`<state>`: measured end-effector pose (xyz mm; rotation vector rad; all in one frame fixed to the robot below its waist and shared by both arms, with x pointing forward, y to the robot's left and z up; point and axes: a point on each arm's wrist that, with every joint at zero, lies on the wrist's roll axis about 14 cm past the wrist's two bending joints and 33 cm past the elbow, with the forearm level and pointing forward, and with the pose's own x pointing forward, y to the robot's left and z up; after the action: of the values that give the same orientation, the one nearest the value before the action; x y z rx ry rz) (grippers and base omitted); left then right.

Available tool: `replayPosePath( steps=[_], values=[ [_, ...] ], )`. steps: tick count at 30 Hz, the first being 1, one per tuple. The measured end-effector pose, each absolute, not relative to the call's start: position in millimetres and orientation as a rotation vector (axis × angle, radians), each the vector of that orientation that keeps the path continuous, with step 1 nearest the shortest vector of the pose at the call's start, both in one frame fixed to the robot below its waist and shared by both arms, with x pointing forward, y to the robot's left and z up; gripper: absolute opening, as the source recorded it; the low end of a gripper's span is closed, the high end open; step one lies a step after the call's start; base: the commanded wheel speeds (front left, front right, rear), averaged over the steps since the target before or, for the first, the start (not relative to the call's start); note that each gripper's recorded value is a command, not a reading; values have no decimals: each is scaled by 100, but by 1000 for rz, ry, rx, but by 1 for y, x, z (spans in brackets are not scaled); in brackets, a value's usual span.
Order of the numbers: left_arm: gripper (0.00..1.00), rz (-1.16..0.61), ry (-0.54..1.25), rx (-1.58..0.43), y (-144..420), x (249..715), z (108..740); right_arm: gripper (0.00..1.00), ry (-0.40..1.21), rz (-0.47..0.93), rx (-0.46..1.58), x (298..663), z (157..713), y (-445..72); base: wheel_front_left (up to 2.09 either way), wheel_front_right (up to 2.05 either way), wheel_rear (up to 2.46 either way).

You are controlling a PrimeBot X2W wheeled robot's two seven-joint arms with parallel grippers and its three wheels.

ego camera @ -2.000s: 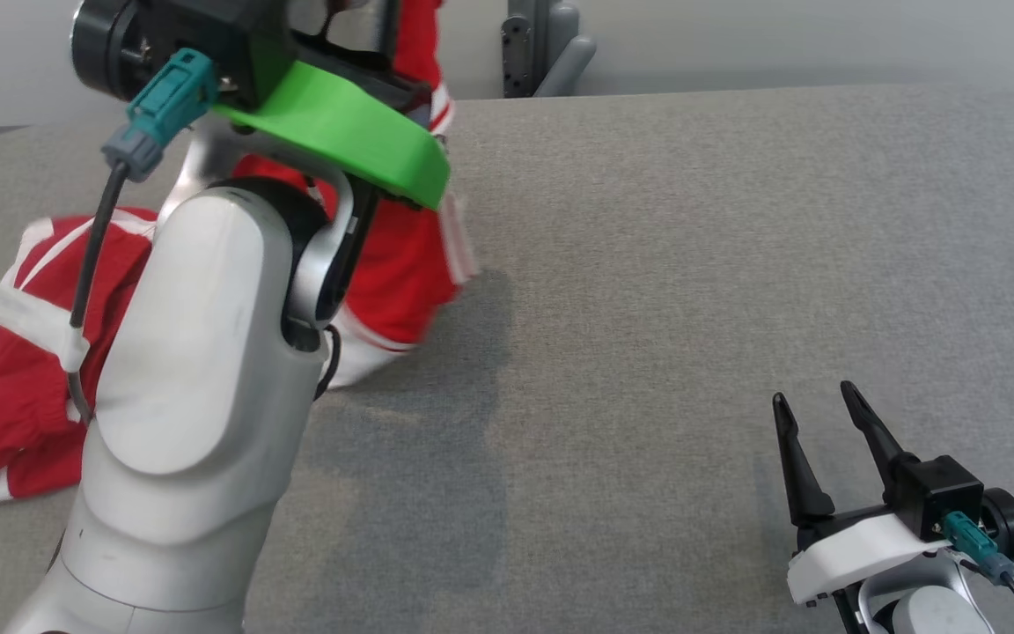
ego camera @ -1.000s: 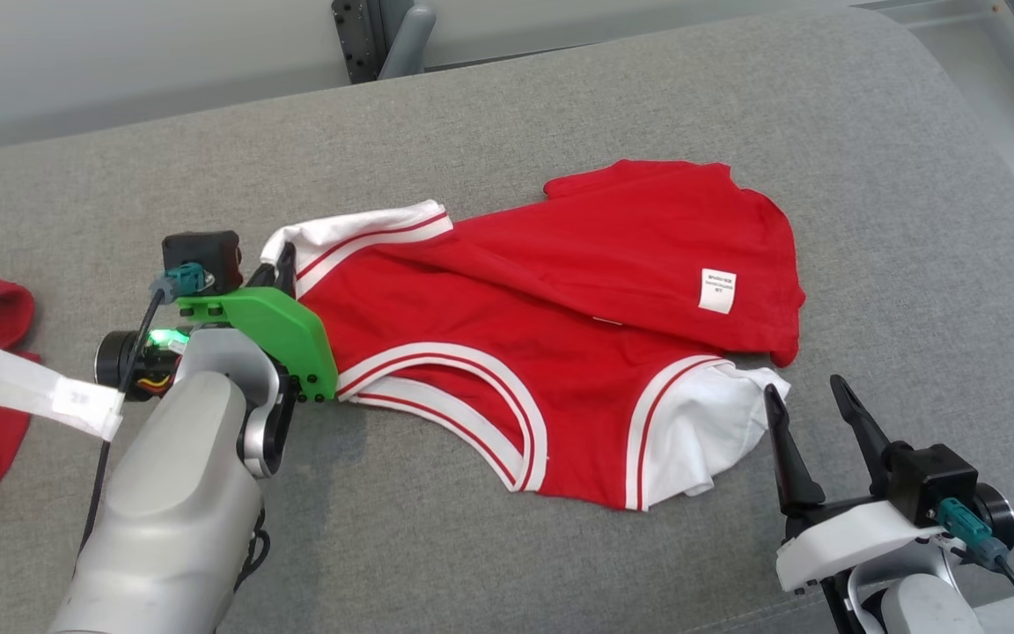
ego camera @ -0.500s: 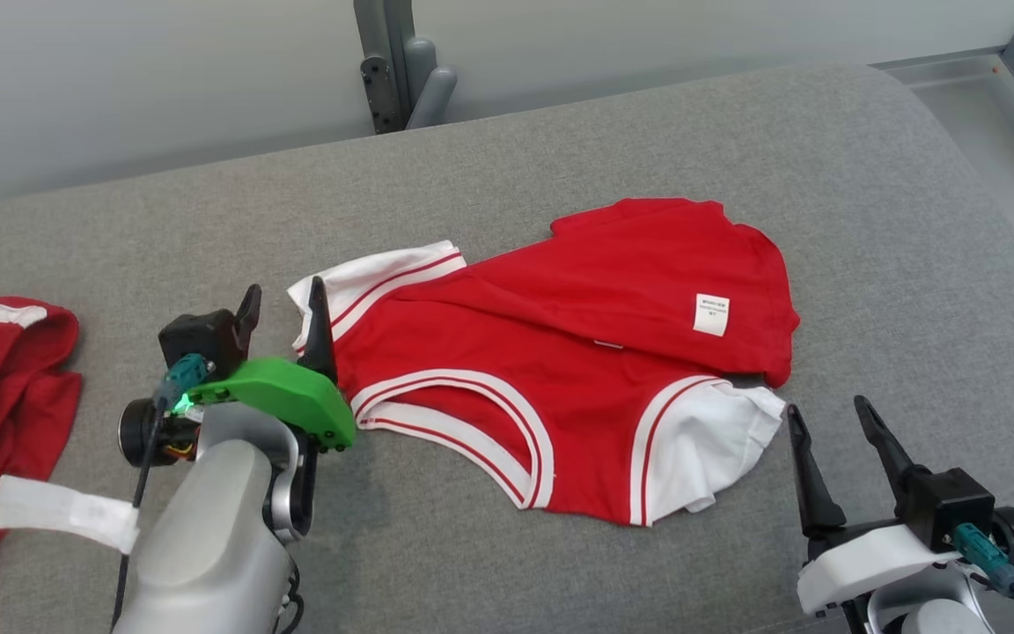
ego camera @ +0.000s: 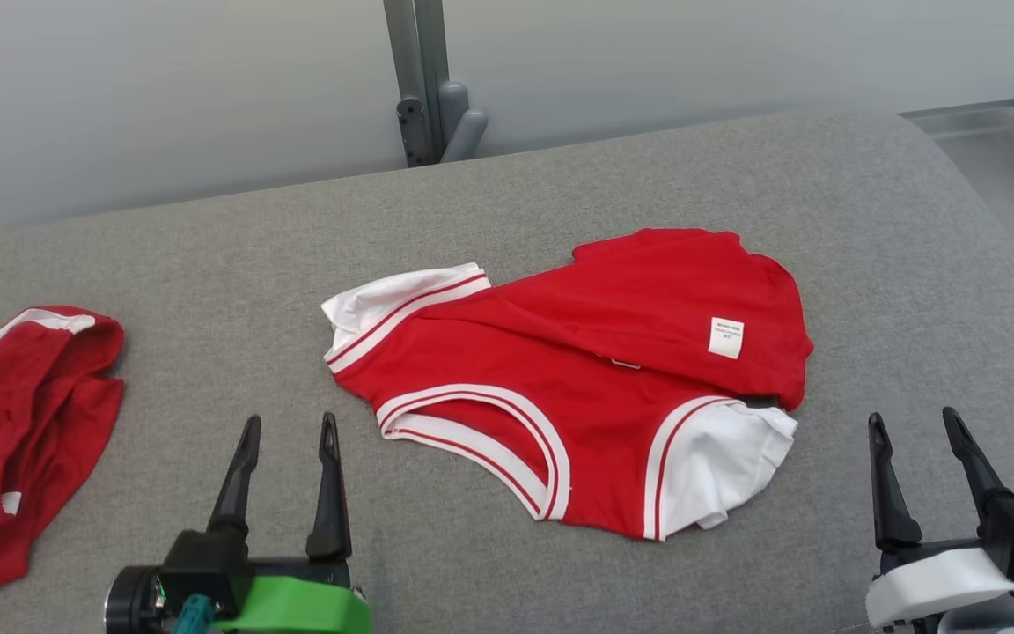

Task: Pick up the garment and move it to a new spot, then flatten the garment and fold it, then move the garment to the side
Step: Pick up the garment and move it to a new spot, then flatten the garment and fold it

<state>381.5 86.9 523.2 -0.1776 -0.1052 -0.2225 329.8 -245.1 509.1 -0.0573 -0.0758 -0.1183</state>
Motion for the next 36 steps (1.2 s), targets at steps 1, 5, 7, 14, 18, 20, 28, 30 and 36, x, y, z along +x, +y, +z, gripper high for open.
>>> replayPosePath(
  steps=[1, 5, 7, 14, 18, 20, 28, 30, 36],
  values=[
    [100, -220, -97, -177, 88, 376, 520, 100, -72, -126, -60, 326, 508, -248, 0, 0, 0],
    [100, -221, -79, -164, 93, 360, 513, 100, -71, -131, -75, 320, 508, -251, 0, 0, 0],
    [100, -210, -62, -159, 99, 356, 507, 100, -73, -133, -78, 319, 509, -253, 0, 0, 0],
    [100, -181, -20, -145, 115, 347, 492, 100, -71, -135, -83, 318, 508, -254, 0, 0, 0],
    [100, -166, -17, -145, 121, 347, 490, 100, -65, -130, -81, 318, 506, -252, 0, 0, 0],
    [100, -163, -13, -153, 122, 347, 489, 100, -62, -126, -80, 319, 505, -251, 0, 0, 0],
    [100, -167, -6, -155, 120, 347, 487, 100, -56, -119, -78, 319, 503, -248, 0, 0, 0],
    [100, -173, -8, -155, 119, 349, 488, 100, -55, -117, -78, 319, 503, -248, 0, 0, 0],
    [100, -335, -73, -144, 73, 366, 510, 100, -53, -112, -76, 322, 502, -246, 0, 0, 0]
  ],
)
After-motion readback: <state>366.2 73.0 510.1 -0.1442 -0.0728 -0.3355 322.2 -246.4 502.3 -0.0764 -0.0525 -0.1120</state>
